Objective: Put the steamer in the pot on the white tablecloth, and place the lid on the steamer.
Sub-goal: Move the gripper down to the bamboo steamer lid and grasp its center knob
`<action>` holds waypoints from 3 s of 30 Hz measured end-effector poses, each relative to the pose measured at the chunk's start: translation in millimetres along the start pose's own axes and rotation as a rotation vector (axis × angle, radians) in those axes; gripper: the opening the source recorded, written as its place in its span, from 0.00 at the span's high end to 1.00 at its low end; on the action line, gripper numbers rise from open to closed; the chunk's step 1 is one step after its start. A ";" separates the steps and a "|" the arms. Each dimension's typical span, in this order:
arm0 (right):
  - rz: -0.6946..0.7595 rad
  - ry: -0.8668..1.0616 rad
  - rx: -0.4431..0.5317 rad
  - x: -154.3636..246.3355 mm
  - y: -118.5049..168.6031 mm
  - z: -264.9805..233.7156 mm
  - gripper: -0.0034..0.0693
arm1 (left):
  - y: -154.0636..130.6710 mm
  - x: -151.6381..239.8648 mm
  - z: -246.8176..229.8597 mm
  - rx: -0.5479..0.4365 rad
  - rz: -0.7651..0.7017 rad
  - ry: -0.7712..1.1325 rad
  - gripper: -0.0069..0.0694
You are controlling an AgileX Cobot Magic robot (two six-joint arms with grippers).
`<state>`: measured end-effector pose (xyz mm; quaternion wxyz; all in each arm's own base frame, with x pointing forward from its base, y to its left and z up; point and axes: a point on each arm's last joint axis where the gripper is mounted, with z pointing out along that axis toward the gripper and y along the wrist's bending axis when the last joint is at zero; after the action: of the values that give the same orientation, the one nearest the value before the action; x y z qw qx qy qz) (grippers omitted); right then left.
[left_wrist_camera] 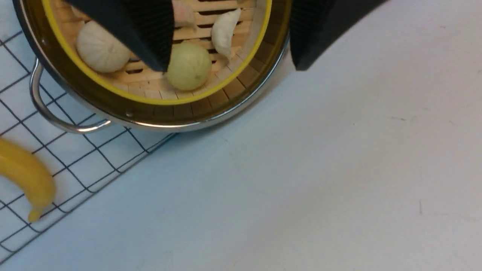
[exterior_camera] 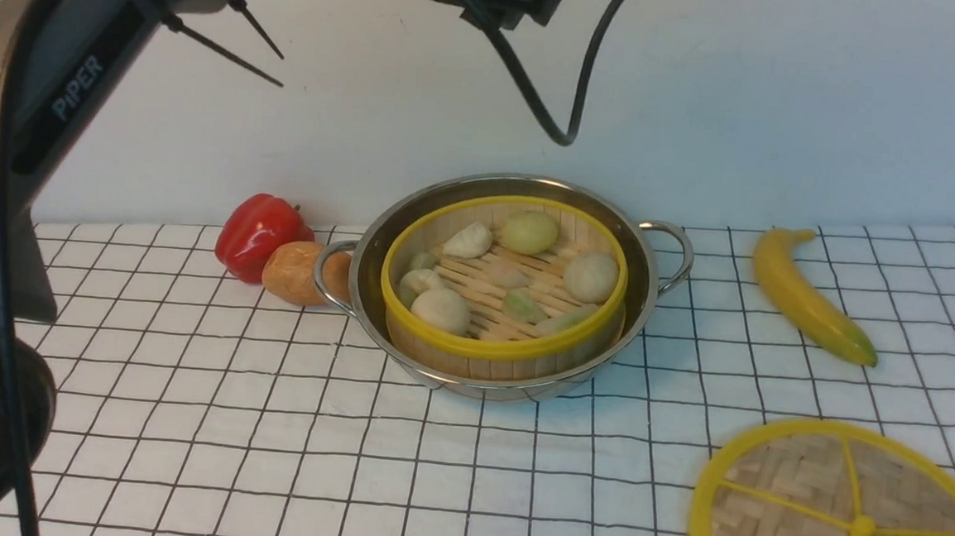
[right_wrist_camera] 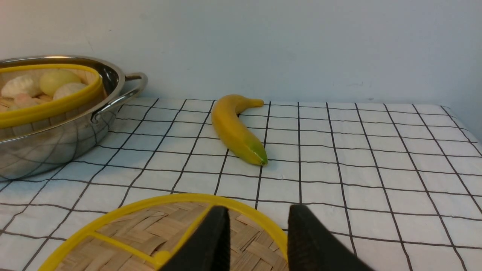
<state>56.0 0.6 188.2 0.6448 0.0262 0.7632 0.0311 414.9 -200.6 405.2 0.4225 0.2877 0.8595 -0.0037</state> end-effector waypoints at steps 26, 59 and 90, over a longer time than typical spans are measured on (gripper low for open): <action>0.000 0.000 0.000 0.0 0.0 0.0 0.62 | 43.4 237.5 -243.5 -0.439 -0.342 -0.224 0.66; 0.000 0.000 0.000 0.0 0.0 0.0 0.62 | -58.5 438.2 -166.7 -0.501 -0.418 -0.309 0.60; 0.000 0.000 0.000 0.0 0.0 0.0 0.62 | -63.5 435.1 -167.9 -0.416 -0.453 -0.383 0.59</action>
<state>56.0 0.6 188.2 0.6448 0.0262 0.7632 0.0311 54.0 2.2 181.2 0.6139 -0.0083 0.7890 0.0239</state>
